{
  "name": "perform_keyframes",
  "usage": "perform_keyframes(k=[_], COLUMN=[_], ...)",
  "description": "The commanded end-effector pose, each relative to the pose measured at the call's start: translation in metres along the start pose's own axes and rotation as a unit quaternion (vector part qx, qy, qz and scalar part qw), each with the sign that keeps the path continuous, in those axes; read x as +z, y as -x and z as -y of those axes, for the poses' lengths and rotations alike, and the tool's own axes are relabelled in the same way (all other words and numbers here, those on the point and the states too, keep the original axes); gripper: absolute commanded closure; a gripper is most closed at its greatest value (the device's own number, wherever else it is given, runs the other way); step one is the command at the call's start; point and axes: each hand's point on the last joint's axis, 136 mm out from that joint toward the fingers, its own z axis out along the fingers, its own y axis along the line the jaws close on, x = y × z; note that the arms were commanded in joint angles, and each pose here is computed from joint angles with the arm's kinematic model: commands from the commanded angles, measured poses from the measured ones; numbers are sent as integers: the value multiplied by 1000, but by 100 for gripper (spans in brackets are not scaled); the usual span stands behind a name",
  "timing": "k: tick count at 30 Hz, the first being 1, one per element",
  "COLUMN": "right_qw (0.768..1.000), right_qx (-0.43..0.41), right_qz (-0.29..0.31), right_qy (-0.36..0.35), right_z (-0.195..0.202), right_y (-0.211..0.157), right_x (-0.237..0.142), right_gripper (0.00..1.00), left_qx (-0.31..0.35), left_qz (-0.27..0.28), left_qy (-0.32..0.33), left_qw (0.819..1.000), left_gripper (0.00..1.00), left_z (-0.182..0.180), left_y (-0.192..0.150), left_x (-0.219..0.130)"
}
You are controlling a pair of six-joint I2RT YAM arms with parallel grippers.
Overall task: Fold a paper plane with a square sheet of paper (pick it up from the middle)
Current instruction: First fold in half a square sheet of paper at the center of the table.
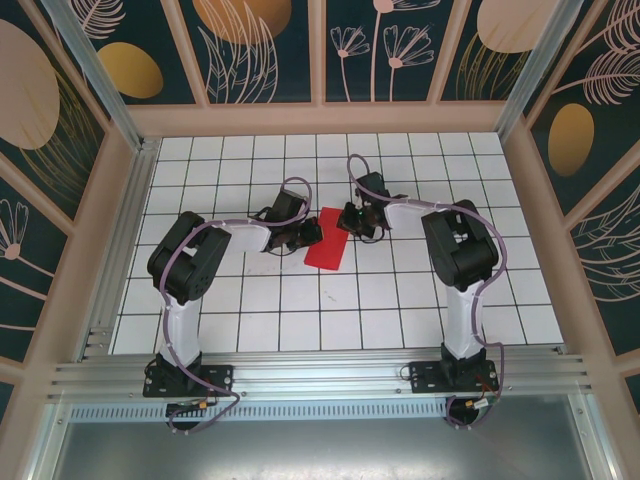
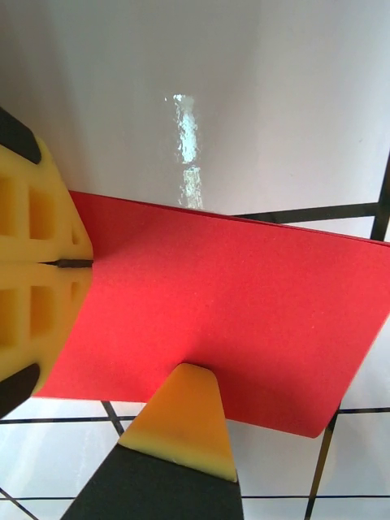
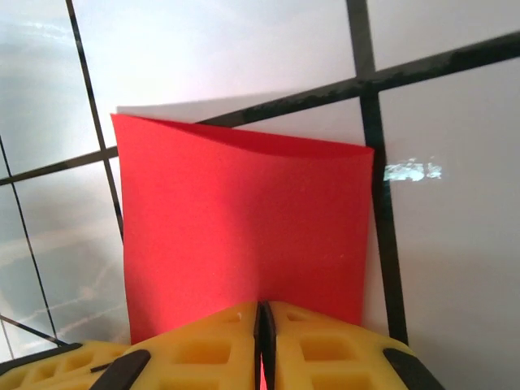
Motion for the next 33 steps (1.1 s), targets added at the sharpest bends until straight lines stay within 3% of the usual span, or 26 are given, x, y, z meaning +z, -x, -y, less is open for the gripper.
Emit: perform_keyframes(k=[1,10,16,26,29,33], right_qw=[996,998,999,996,997,997], right_qx=[52,-10,11,37,26,-20], right_qz=[-2,60,27,28,35,70], right_qy=[-70,30,-16,-78,-68,15], right_z=[44,-24,4,43,35,-11], right_y=[-1,36,32,39,45,59], right_x=[10,-29,-2,11,7,-22], right_gripper=[86,84,84,85,85,85], left_qx=[-23,-21,-21,-18,-17,-15], left_qz=[-68,-68,-69,-70,-71,-71], left_qy=[127,128,129,133,133,133], left_qw=[989,989,989,988,988,988], left_gripper=[100,100,100,100,100,100], left_z=[-76,-77,-77,-79,-79,-78], left_y=[-49,-49,-49,-51,-50,-50], left_x=[10,10,10,8,8,8])
